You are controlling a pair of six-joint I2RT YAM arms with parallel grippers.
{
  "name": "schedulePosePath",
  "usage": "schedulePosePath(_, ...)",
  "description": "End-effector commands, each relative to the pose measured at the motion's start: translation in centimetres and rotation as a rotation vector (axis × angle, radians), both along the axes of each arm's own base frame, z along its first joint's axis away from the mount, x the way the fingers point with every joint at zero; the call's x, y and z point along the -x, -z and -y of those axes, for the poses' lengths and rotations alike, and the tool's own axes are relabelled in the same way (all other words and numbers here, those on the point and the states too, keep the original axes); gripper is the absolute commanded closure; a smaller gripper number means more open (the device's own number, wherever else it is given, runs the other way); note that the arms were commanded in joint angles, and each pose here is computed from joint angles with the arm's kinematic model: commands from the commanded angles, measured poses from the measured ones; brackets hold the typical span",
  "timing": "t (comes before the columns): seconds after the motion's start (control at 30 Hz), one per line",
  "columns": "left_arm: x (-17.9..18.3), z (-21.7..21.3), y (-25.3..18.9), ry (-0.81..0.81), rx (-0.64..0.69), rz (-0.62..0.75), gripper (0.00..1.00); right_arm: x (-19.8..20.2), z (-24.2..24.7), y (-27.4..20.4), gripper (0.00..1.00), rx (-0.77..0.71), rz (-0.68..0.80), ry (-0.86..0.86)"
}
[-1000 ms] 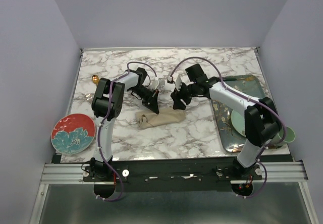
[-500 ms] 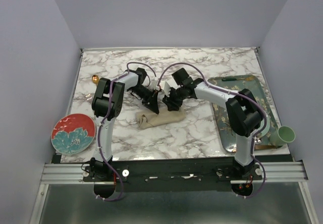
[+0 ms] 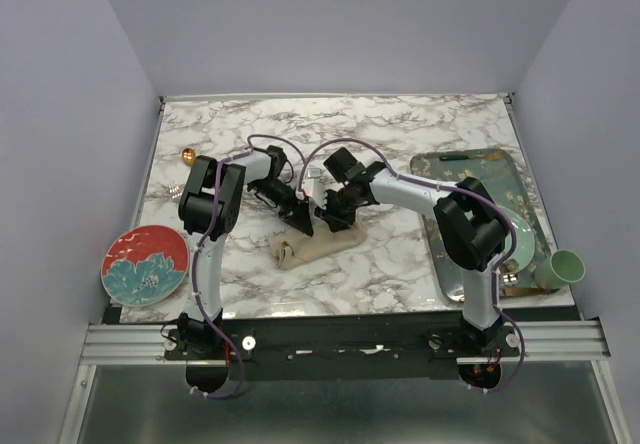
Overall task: Fold the napkin into a case and place the utensils inside
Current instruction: Smooth out the smaller rectangle-folded napkin at the center of the board.
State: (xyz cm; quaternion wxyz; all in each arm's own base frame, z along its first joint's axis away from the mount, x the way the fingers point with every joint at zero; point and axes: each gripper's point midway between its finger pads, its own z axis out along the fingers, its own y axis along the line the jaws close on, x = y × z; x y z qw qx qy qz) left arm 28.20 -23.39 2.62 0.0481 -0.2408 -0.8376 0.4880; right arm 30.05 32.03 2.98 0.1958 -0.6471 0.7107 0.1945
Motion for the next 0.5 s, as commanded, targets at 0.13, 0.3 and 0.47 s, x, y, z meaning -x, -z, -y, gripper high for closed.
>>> schedulePosePath(0.13, -2.9, -2.2, -0.4, -0.056, -0.030, 0.090, 0.87, 2.1, 3.2, 2.1, 0.76, 0.136, -0.071, 0.017)
schedulePosePath(0.3, -5.6, -5.0, -4.9, -0.185, 0.059, 0.183, 0.61, 3.0, 3.6, 2.4, 0.77, 0.143, -0.119, 0.053)
schedulePosePath(0.47, -6.5, -8.2, -9.2, -0.276, 0.083, 0.299, 0.52, 3.7, 3.4, 2.6, 0.78, 0.136, -0.164, 0.086)
